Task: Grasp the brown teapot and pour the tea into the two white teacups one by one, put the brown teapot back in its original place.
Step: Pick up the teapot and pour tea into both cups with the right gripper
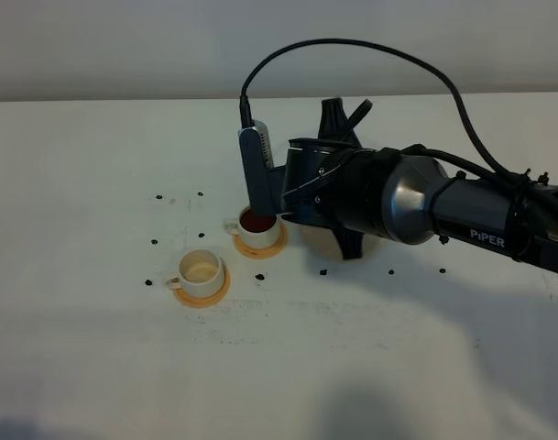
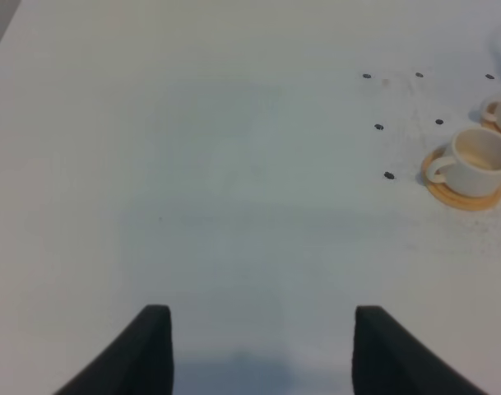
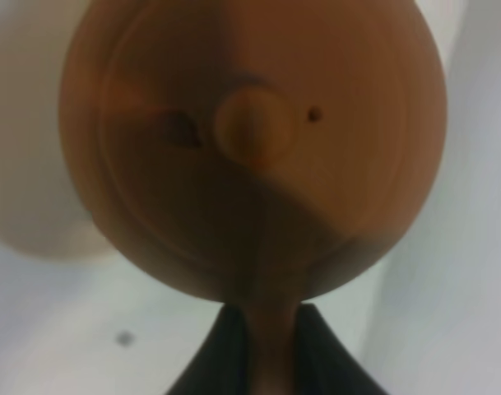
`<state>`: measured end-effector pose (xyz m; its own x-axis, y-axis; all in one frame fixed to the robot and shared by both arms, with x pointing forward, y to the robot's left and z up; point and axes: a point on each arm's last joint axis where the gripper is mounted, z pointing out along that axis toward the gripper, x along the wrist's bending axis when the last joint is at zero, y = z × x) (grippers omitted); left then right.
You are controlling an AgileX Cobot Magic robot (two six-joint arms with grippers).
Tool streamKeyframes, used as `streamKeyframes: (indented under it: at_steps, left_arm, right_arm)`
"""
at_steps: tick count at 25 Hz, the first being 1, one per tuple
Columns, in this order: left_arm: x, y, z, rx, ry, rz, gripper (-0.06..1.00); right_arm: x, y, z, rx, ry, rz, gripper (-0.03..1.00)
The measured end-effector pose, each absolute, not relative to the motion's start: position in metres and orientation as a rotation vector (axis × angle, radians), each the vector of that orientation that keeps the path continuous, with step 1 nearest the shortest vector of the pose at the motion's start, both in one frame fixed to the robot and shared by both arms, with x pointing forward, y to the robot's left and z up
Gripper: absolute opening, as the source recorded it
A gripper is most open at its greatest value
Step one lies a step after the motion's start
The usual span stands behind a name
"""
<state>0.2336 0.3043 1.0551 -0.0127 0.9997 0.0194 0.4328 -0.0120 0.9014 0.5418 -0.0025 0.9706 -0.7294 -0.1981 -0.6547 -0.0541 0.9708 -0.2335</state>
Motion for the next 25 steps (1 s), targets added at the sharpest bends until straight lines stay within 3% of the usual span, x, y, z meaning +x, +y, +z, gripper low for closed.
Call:
streamKeyframes:
  at_steps: [7,15,25]
  left_arm:
    - [0.234,0.304,1.055,1.536,1.537,0.988,0.5]
    - [0.234,0.304,1.055,1.536,1.537,0.988,0.5]
    - [0.234,0.304,1.055,1.536,1.537,0.988,0.5]
  right_arm:
    - [0.538,0.002,0.972,-0.012,2.425,-0.16,0.09]
    - [0.534,-0.001,1.012,0.246,2.409,-0.018,0.09]
    - [0.514,-0.005,1.036,0.643,2.505,0.209,0.09]
